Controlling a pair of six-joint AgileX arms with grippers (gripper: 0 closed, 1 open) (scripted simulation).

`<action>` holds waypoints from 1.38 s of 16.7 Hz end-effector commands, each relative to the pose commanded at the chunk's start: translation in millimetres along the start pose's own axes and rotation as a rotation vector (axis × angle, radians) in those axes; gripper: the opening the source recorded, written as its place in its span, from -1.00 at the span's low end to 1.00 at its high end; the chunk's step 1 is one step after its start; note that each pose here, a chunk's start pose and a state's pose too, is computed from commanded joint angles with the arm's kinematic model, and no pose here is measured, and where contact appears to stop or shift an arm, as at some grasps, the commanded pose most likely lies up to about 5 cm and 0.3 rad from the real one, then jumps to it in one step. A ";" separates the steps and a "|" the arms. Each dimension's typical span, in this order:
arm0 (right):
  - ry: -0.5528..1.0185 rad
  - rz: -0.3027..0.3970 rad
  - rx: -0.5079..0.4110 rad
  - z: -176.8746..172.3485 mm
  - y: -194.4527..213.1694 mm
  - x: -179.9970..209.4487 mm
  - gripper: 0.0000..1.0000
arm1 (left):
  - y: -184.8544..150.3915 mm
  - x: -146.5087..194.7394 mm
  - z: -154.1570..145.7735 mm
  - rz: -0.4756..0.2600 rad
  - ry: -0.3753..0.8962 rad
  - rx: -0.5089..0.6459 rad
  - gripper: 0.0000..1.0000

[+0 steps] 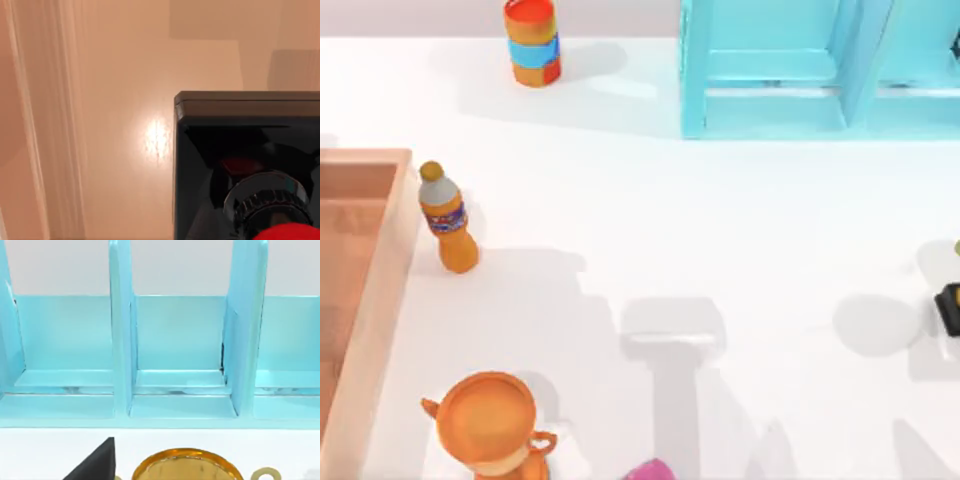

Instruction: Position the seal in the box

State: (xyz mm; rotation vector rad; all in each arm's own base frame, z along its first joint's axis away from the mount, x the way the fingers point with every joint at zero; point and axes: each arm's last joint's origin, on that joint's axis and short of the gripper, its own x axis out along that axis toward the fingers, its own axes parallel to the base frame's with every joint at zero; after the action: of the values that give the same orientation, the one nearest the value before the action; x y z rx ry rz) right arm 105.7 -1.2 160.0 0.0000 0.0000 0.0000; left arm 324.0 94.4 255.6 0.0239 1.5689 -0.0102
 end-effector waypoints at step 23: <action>0.000 0.000 0.000 0.0 0.0 0.0 1.00 | 0.2 30.0 -2.1 -0.002 0.004 -0.002 1.00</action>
State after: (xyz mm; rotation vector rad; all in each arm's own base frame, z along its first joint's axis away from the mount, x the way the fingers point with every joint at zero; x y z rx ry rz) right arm 105.7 -1.2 160.0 0.0000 0.0000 0.0000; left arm 322.0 94.9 225.6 0.0208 1.5725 -0.0105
